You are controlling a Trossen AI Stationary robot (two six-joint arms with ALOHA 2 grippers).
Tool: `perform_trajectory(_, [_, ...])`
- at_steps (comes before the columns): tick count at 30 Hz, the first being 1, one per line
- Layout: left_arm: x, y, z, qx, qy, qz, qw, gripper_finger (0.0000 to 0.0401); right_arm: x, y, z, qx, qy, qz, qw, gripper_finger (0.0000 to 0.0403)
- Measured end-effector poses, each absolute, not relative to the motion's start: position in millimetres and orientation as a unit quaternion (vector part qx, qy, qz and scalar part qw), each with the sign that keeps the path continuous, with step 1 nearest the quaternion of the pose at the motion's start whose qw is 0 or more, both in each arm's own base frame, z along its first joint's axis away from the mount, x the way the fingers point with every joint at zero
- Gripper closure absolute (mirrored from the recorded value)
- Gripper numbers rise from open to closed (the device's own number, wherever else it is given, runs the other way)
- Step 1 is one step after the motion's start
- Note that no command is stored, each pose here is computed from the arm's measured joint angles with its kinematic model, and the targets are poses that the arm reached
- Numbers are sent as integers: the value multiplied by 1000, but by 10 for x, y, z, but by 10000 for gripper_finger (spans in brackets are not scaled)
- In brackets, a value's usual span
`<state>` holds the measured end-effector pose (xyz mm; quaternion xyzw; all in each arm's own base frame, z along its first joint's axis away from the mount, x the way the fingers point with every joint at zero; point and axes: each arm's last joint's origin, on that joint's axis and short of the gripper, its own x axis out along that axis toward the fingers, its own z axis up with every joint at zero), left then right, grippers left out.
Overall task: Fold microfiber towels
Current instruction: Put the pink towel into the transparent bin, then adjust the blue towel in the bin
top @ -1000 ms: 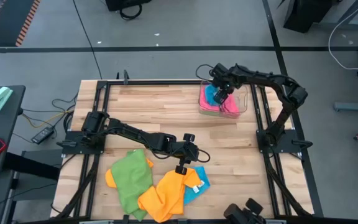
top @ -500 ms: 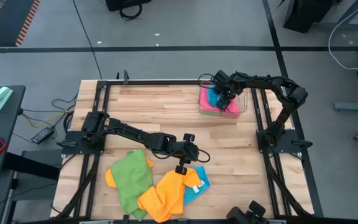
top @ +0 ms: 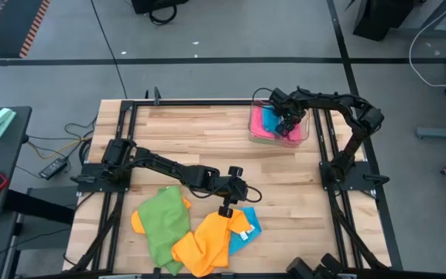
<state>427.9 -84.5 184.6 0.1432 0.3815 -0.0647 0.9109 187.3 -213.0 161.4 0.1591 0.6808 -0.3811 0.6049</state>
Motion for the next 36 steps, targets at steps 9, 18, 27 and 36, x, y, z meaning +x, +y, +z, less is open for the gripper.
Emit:
perform_trajectory(9, [4279, -846, 1846, 143, 381, -65, 911, 342, 1924, -2167, 1681, 147, 674, -378, 617, 231])
perform_trajectory(18, [4273, -844, 1840, 144, 385, -65, 909, 344, 2034, -2241, 1980, 185, 651, -375, 633, 231])
perform_trajectory(27, [4269, -843, 1837, 144, 388, -65, 908, 343, 1959, -1994, 1997, 218, 732, -261, 590, 231])
perform_trajectory(36, [4269, -845, 1837, 144, 388, -65, 908, 344, 1985, -1891, 1812, 170, 747, -230, 600, 231])
